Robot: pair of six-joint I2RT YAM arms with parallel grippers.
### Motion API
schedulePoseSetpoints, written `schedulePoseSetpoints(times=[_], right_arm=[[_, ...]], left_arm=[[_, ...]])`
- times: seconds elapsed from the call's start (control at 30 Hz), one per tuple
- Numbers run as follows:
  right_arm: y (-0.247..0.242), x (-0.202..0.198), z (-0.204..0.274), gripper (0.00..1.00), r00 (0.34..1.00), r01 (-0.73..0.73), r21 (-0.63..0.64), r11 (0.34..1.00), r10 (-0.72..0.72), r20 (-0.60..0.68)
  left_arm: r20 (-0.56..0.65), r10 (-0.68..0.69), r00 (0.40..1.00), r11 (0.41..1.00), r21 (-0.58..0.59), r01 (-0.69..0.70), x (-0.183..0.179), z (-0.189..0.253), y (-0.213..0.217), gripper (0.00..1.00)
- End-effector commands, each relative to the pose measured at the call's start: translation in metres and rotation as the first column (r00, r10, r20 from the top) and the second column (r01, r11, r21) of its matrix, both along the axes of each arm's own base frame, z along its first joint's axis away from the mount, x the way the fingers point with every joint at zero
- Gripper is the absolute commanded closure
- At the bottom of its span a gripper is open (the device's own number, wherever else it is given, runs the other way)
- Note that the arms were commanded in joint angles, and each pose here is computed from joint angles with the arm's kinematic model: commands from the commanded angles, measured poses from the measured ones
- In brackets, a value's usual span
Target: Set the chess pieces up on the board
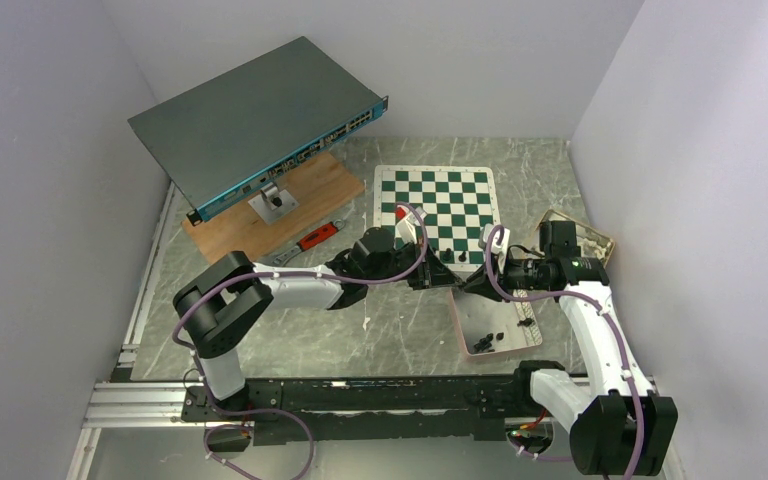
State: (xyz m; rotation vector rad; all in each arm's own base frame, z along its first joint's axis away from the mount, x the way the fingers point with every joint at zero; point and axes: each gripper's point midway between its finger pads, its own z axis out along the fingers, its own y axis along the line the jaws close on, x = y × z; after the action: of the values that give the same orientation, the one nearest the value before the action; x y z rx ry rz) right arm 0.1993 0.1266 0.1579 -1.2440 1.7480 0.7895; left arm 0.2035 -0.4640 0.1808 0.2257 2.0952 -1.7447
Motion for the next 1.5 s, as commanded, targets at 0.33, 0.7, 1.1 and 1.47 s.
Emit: schedulePoseSetpoints(times=[0.33, 0.7, 1.1, 1.47], right_arm=[[0.005, -0.009, 0.008, 0.0, 0.994, -0.075, 0.017, 0.997, 0.073, 0.081], [-0.003, -0.002, 0.003, 0.0, 0.998, -0.019, -0.014, 1.0, 0.02, 0.053], [-0.018, 0.016, 0.006, 0.0, 0.994, 0.108, -0.031, 0.994, -0.108, 0.017], [-0.019, 0.016, 0.003, 0.0, 0.994, 0.112, -0.035, 0.993, -0.112, 0.015]], left_arm=[[0.224, 0.022, 0.974, 0.99, 0.132, -0.053, 0.006, 0.012, 0.018, 1.0], [0.38, -0.097, 0.92, 0.788, 0.594, -0.163, 0.022, -0.043, 0.086, 1.0], [0.287, -0.305, 0.908, 0.401, 0.904, -0.151, 0.024, -0.099, 0.134, 1.0], [0.233, -0.357, 0.905, 0.332, 0.937, -0.11, 0.024, -0.119, 0.128, 1.0]])
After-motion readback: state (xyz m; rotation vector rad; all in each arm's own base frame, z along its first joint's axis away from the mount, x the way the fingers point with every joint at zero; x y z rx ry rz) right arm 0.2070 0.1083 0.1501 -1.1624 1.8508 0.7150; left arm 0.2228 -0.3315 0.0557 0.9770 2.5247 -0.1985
